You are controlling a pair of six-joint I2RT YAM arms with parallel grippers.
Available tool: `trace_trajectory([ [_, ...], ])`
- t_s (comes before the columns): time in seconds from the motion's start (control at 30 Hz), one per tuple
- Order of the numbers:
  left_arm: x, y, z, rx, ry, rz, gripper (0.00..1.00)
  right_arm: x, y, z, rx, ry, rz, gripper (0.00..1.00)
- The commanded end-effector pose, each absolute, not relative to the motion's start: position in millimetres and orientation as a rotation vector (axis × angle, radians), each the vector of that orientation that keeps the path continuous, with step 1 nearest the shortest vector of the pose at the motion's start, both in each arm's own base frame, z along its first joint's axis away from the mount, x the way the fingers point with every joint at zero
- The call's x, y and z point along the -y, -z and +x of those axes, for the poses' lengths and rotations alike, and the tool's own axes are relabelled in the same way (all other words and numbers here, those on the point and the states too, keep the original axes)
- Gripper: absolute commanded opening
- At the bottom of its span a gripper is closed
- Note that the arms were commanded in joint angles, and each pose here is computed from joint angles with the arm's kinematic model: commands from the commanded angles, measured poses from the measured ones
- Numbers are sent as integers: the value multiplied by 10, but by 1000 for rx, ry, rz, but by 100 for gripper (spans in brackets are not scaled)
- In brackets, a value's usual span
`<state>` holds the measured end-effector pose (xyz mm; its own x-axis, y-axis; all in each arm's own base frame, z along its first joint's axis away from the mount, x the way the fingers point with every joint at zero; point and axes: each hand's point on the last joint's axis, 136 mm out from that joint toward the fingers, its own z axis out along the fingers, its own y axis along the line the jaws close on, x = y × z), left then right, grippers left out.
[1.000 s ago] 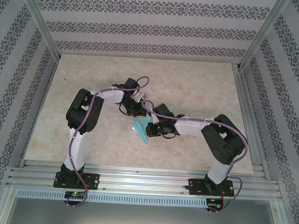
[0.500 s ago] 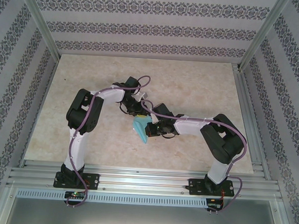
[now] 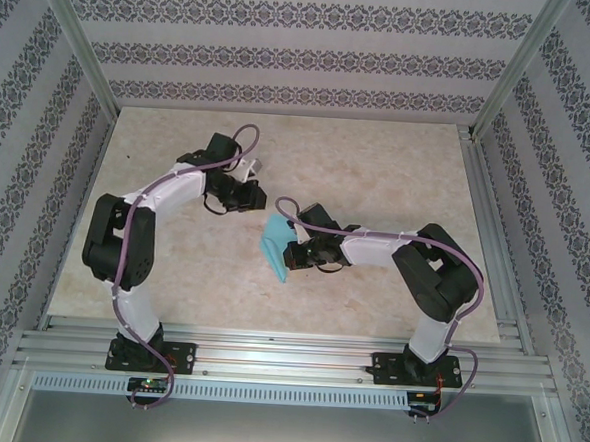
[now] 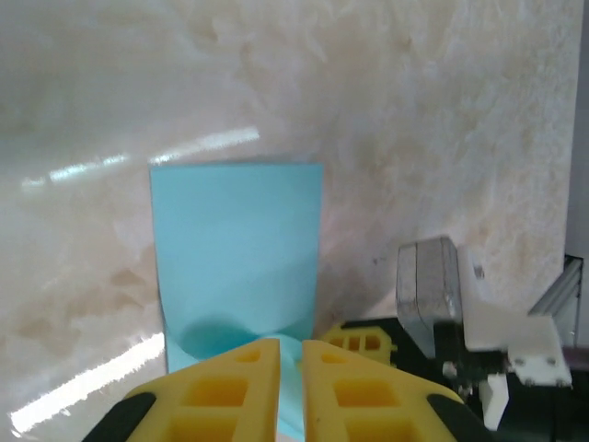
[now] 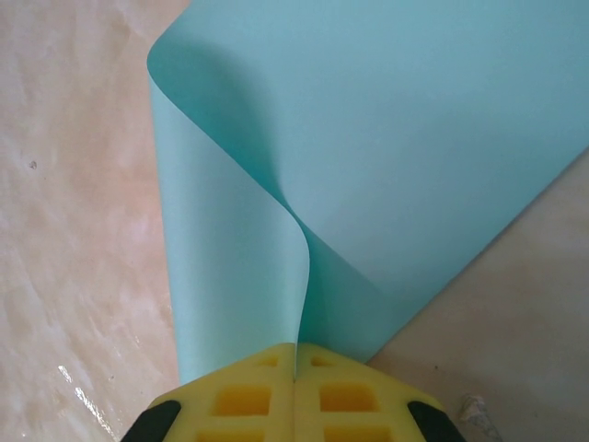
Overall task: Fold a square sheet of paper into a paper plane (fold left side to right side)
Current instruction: Third fold the triangle at the center of the table.
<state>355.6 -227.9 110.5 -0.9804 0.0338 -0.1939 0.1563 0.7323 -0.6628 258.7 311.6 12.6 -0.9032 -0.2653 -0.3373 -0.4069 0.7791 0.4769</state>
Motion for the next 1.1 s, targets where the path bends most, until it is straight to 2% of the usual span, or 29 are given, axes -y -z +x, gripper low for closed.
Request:
trace_trajectory([
  [0.0,2426,-1103,3346,-2708,1244,113,10,-2886,267,2323,-2886,-666,-542,0],
  [0.13,2586,-1096,3104,-2663,1361,79,9,-2890,264,2316,-2890,-656,-551,0],
  [0.33,2699,-909,2927,-2697,1332,22,7,-2889,274,2309,-2896,-642,-566,0],
  [0.8,2813,-447,2882,-2798,1185,-86,8,-2913,275,2300,-2900,-640,-576,0],
  [1.07,2693,-180,2809,-2872,1062,-105,8,-2893,294,2295,-2909,-625,-576,0],
])
